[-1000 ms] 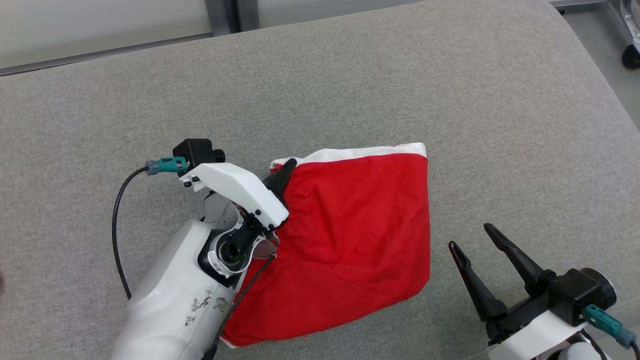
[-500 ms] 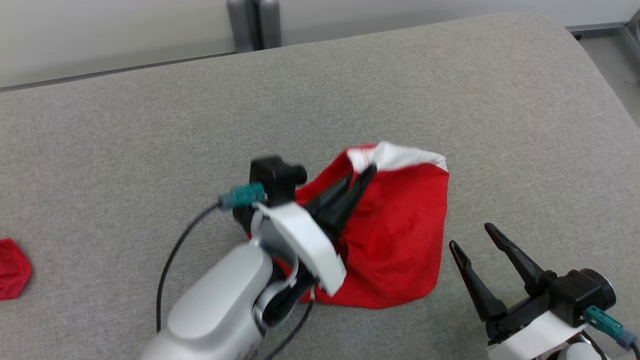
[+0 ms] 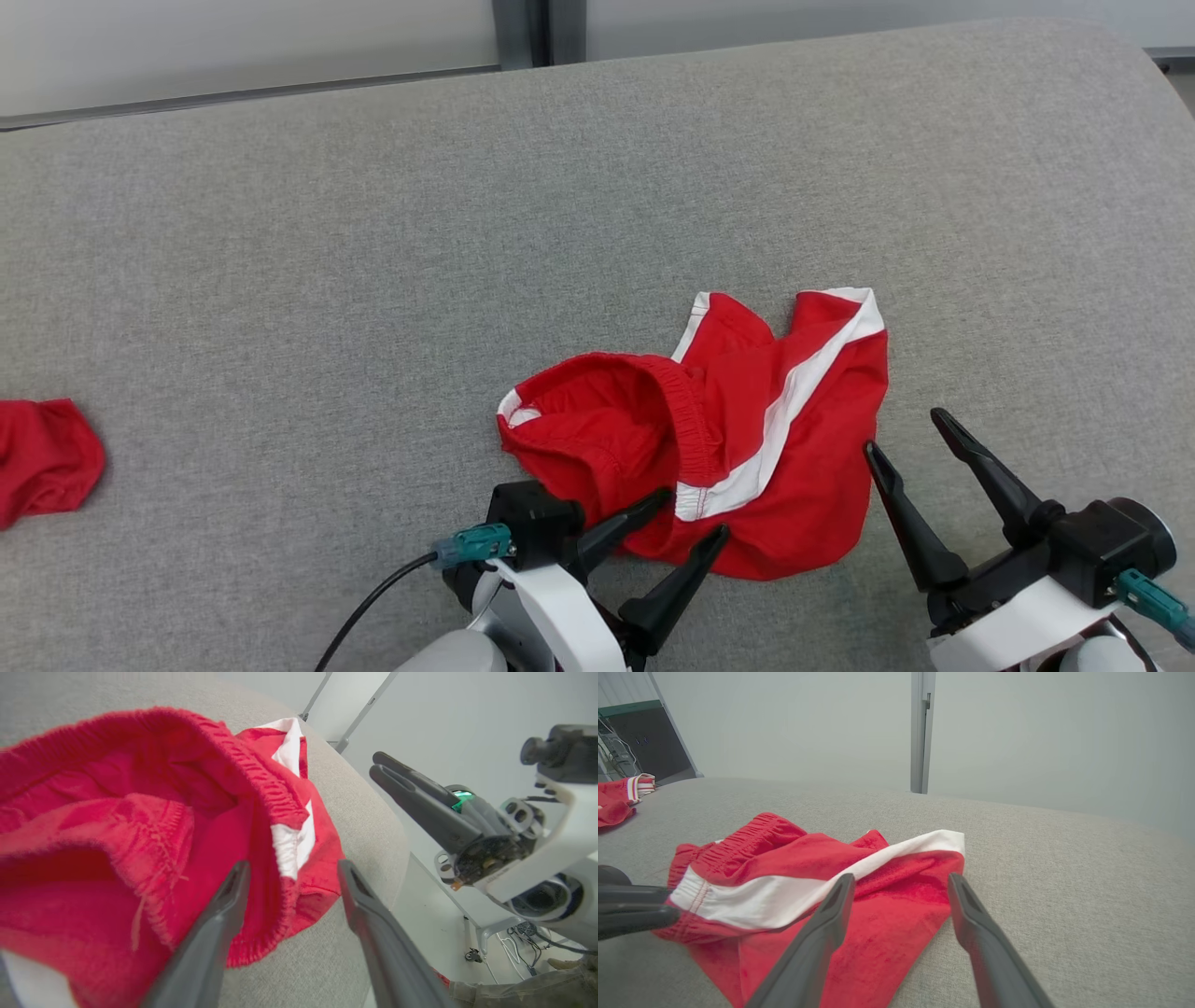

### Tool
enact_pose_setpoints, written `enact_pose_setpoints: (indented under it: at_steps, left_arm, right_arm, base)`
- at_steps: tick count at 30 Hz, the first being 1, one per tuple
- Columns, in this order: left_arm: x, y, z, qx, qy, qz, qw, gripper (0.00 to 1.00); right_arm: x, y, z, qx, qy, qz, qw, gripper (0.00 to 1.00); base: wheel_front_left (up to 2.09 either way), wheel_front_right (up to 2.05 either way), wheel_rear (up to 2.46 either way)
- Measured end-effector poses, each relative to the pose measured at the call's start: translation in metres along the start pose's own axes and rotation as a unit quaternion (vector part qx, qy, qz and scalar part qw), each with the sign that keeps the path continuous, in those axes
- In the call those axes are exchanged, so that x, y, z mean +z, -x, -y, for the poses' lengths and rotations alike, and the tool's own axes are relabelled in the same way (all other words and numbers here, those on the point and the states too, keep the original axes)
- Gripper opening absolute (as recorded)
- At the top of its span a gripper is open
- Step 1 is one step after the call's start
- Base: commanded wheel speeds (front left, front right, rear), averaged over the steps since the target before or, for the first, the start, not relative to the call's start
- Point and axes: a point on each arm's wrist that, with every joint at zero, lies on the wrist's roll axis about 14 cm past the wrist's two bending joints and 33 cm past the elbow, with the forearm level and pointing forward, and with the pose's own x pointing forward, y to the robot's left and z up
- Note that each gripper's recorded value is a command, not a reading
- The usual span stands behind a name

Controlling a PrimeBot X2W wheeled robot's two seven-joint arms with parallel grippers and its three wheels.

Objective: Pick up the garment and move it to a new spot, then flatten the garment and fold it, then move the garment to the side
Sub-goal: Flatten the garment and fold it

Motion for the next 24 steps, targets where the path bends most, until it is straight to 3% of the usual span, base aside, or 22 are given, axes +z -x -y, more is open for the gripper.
enact_pose_setpoints:
  at_steps: [7, 8, 10, 15, 24]
  left_arm:
    - [0.014, -0.001, 0.000, 0.008, -0.024, 0.010, 1.000, 0.98]
    - [0.014, -0.001, 0.000, 0.009, -0.024, 0.008, 1.000, 0.79]
    - [0.011, -0.002, -0.002, 0.012, -0.027, -0.001, 1.000, 0.00]
    - [0.000, 0.001, -0.009, 0.022, -0.029, -0.038, 0.999, 0.00]
    - [0.031, 0.037, -0.038, 0.069, -0.048, 0.006, 0.996, 0.00]
  right_arm:
    - [0.003, -0.001, -0.003, 0.003, 0.001, 0.005, 1.000, 1.00]
    - [0.003, 0.000, -0.003, 0.002, 0.000, 0.005, 1.000, 1.00]
    - [0.003, 0.002, 0.000, -0.003, -0.001, 0.006, 1.000, 1.00]
    - [0.002, 0.004, 0.003, -0.010, -0.003, 0.006, 1.000, 1.00]
    - [-0.001, 0.000, 0.001, -0.004, -0.011, 0.003, 1.000, 1.00]
  base:
    - [0.00, 0.00, 0.00]
    - [0.00, 0.00, 0.00]
    - [0.00, 0.00, 0.00]
    - [0.00, 0.00, 0.00]
    - [0.00, 0.00, 0.00]
